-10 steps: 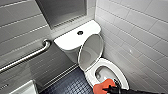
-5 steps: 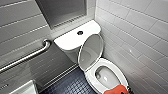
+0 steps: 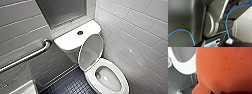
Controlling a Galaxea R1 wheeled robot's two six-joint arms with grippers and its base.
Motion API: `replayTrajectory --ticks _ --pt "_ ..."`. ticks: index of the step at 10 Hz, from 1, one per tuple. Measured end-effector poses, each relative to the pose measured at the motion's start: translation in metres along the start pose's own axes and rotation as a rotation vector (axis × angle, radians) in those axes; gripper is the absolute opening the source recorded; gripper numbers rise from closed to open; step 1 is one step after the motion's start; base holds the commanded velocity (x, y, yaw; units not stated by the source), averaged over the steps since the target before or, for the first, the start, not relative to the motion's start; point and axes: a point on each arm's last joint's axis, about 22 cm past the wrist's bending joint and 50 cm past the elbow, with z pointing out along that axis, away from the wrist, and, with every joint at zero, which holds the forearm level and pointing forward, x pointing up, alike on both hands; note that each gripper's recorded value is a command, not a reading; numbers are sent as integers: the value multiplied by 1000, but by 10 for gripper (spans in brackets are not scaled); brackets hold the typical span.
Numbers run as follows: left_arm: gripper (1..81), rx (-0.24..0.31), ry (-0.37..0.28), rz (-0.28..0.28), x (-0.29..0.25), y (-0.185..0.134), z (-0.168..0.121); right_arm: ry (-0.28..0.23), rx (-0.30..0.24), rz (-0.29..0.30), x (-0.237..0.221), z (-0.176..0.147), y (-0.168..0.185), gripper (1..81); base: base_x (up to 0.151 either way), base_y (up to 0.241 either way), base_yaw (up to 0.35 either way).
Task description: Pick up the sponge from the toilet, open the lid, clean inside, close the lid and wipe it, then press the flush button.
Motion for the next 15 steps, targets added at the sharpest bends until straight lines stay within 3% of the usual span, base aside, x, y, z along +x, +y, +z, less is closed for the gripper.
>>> replayTrajectory --ticks 3,6,7,8,11,13,15 --pt "811 -1 -1 6 0 0 0 38 28 7 -8 -47 -11 10 0 0 0" --pt "811 -1 -1 7 0 1 0 32 141 -49 8 -55 -83 10 0 0 0" --pt "811 -1 -1 6 0 1 0 32 174 -74 18 -48 -105 10 0 0 0" --pt "811 -1 0 7 0 1 0 0 201 -97 17 -35 -124 10 0 0 0" --pt "811 -1 -1 6 0 0 0 -84 253 -172 25 32 -178 10 0 0 0" --pt "811 -1 0 5 0 0 0 -137 241 -231 36 65 -205 10 0 0 0" --pt "811 -2 0 5 0 0 0 -145 213 -294 63 92 -228 10 0 0 0"
